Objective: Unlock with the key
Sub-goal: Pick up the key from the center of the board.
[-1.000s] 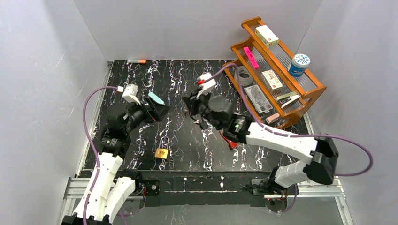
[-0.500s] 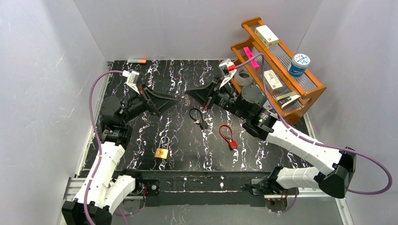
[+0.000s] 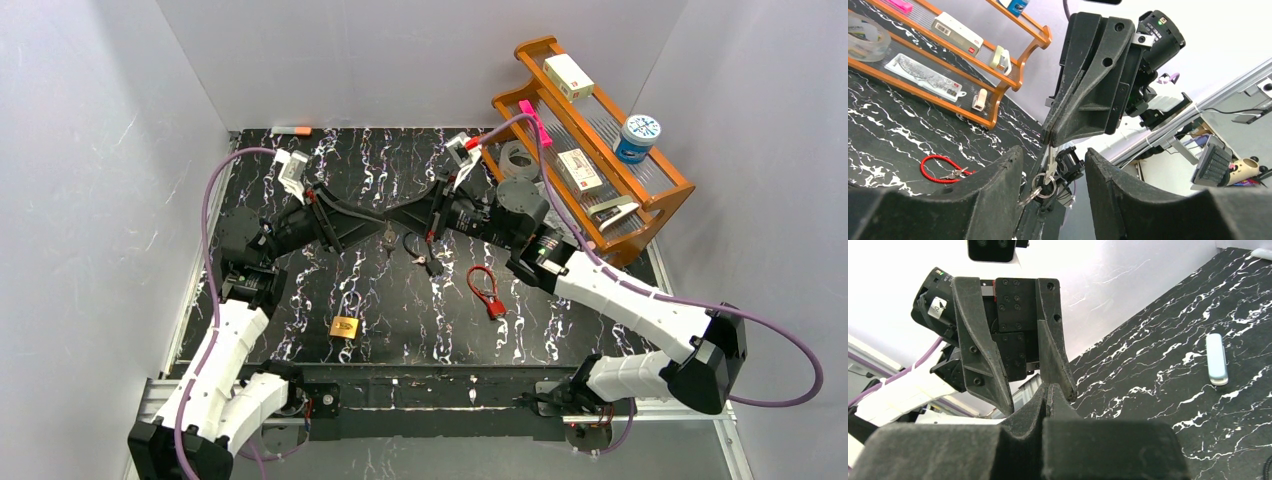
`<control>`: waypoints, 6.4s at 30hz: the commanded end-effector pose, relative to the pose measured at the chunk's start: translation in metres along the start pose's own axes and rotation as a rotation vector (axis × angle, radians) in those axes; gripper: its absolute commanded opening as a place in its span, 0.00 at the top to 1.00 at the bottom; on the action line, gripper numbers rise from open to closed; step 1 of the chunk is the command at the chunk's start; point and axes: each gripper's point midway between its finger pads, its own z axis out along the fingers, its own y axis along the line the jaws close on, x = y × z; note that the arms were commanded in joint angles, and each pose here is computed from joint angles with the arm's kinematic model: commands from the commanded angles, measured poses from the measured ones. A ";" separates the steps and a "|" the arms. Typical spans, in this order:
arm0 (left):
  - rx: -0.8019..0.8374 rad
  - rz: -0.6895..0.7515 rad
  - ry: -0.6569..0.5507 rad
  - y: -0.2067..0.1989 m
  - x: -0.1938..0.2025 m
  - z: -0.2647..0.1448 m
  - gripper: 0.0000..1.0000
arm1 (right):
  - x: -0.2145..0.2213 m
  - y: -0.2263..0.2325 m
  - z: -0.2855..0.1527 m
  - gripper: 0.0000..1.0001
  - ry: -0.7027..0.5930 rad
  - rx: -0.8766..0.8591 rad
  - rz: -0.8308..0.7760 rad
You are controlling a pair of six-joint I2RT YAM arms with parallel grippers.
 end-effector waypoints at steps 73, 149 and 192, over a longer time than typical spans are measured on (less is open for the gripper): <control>0.125 0.026 -0.120 -0.053 -0.033 0.006 1.00 | -0.028 0.041 -0.018 0.65 -0.143 -0.230 0.067; 0.055 -0.027 -0.229 -0.031 -0.047 0.010 1.00 | -0.013 0.025 0.000 0.54 -0.115 -0.214 0.188; 0.050 -0.033 -0.223 -0.026 -0.043 0.011 1.00 | -0.036 0.027 0.002 0.64 -0.153 -0.165 0.138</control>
